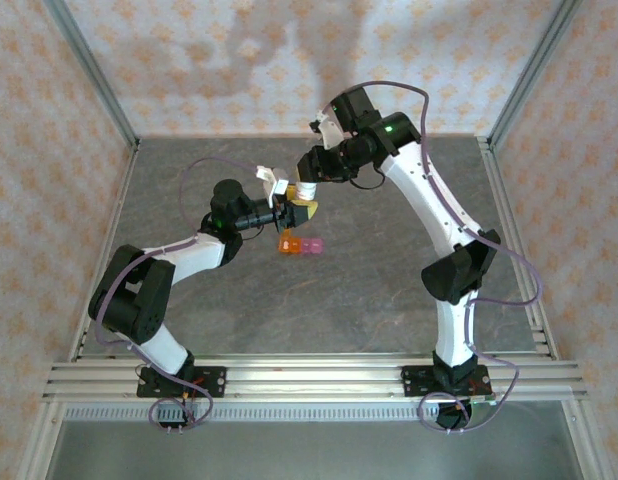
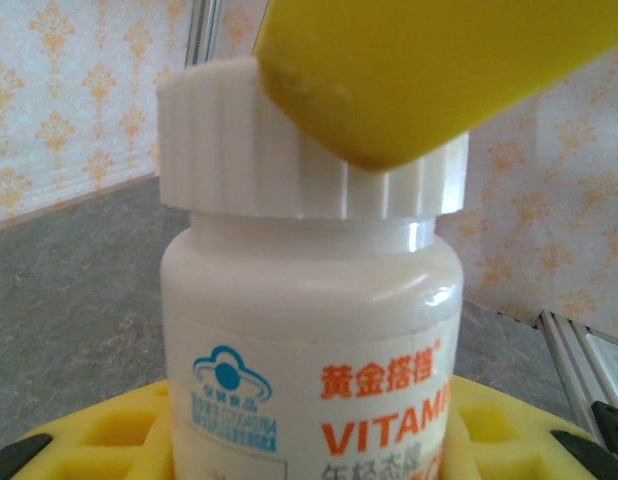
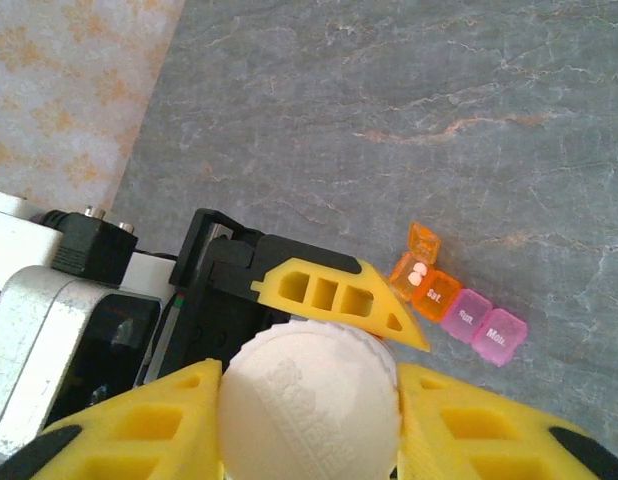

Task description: Sort the pills into containers

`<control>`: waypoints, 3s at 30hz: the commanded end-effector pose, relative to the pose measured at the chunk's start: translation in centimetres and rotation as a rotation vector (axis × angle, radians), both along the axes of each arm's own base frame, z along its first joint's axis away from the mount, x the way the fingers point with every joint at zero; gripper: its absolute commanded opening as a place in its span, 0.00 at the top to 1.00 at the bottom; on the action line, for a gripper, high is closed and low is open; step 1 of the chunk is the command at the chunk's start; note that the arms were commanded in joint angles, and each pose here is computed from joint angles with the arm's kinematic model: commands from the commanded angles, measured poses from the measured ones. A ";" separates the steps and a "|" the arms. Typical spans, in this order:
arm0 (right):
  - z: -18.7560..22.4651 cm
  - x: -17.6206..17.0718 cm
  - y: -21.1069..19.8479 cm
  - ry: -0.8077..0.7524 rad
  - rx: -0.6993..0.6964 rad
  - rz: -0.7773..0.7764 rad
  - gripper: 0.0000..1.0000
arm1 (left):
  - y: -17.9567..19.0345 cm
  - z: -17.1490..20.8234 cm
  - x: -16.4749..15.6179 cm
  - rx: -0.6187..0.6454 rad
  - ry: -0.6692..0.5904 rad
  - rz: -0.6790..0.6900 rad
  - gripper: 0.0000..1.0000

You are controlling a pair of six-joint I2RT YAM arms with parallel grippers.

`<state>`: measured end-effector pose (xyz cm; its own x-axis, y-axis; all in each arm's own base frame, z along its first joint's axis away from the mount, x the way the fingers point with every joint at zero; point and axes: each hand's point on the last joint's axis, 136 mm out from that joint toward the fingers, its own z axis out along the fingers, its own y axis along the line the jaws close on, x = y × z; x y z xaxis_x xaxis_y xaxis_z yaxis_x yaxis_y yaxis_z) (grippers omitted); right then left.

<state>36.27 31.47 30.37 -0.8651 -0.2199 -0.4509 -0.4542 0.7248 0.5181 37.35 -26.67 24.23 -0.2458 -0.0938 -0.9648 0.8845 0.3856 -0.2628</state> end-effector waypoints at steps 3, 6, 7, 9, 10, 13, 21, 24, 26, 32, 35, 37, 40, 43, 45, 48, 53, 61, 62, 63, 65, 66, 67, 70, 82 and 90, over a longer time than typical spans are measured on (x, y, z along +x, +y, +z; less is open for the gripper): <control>0.4 -0.9 0.2 -0.005 0.004 -0.066 0.64 | 0.1 2.9 0.2 -0.039 -0.092 -0.007 1.00; -0.1 -1.0 0.3 -0.017 -0.030 -0.173 0.64 | 0.1 2.8 0.3 -0.042 -0.091 -0.006 1.00; -0.4 -1.0 0.2 -0.015 -0.047 -0.226 0.66 | 0.1 3.0 0.3 -0.043 -0.094 -0.006 1.00; -0.8 -1.0 0.2 -0.017 -0.058 -0.322 0.69 | 0.1 2.9 0.4 -0.042 -0.092 -0.004 1.00; -0.9 -1.1 0.3 -0.018 -0.052 -0.367 0.69 | 0.1 2.8 0.4 -0.043 -0.093 -0.005 1.00; -1.1 -1.3 1.1 -0.002 0.000 -0.412 0.69 | 0.1 2.9 0.3 -0.040 -0.091 -0.005 1.00; -0.1 -1.0 1.1 -0.030 -0.008 -0.403 0.63 | 0.2 2.7 0.3 -0.033 -0.091 -0.004 1.00; 0.7 -0.8 0.8 -0.051 -0.006 -0.396 0.56 | 0.2 2.7 0.3 -0.034 -0.090 -0.004 1.00; 1.4 -0.5 0.5 -0.065 0.003 -0.392 0.50 | 0.2 2.7 0.2 -0.033 -0.091 -0.004 1.00; 4.8 -0.2 -1.2 -0.115 0.046 -0.368 0.30 | 0.2 2.6 0.2 -0.030 -0.090 -0.006 1.00; 6.1 -0.1 -2.3 -0.137 0.049 -0.359 0.24 | 0.1 2.7 0.2 -0.033 -0.091 -0.007 1.00; 6.8 0.1 -3.0 -0.152 0.047 -0.354 0.22 | 0.1 2.8 0.3 -0.033 -0.094 -0.008 1.00; 7.3 0.5 -3.9 -0.159 0.048 -0.347 0.20 | 0.1 2.9 0.2 -0.033 -0.095 -0.010 1.00; 7.3 1.0 -4.3 -0.161 0.045 -0.315 0.19 | 0.1 2.9 0.2 -0.033 -0.094 -0.011 1.00; 7.2 1.1 -4.2 -0.174 0.028 -0.270 0.19 | 0.1 2.8 0.1 -0.031 -0.092 -0.012 1.00; 6.7 0.8 -3.7 -0.197 -0.013 -0.170 0.18 | 0.1 2.7 0.1 -0.026 -0.090 -0.012 1.00; 4.8 0.6 -3.4 -0.175 -0.081 -0.069 0.17 | 0.2 2.7 0.0 -0.020 -0.088 -0.015 1.00; 3.8 0.4 -2.8 -0.147 -0.079 -0.030 0.18 | 0.1 2.7 -0.1 -0.011 -0.090 -0.016 1.00; 3.7 0.3 -2.8 -0.143 -0.078 -0.029 0.18 | 0.1 2.7 -0.1 -0.011 -0.089 -0.015 1.00; 3.6 0.3 -2.8 -0.139 -0.078 -0.028 0.19 | 0.1 2.7 0.0 -0.010 -0.088 -0.015 1.00; 3.4 0.3 -2.8 -0.132 -0.080 -0.025 0.20 | 0.1 2.8 0.0 -0.013 -0.088 -0.016 1.00; 3.3 0.3 -2.7 -0.132 -0.079 -0.025 0.20 | 0.1 3.0 0.0 -0.015 -0.091 -0.017 1.00; 3.2 0.2 -2.7 -0.128 -0.077 -0.023 0.21 | 0.1 2.9 0.0 -0.015 -0.089 -0.017 1.00; 3.2 0.0 -2.4 -0.117 -0.061 -0.012 0.22 | 0.1 3.0 0.0 -0.015 -0.089 -0.016 1.00; 1.9 -0.6 -0.9 -0.065 -0.031 0.035 0.22 | 0.1 3.1 0.0 -0.015 -0.089 -0.015 1.00; 1.2 -0.7 -0.1 -0.051 -0.034 0.050 0.28 | 0.2 3.1 0.0 -0.013 -0.091 -0.015 1.00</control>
<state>35.52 30.70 31.57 -0.8380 -0.2675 -0.4756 -0.4972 0.7333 0.4638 37.45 -26.51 24.37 -0.2479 -0.0874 -0.9648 0.8878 0.3781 -0.2624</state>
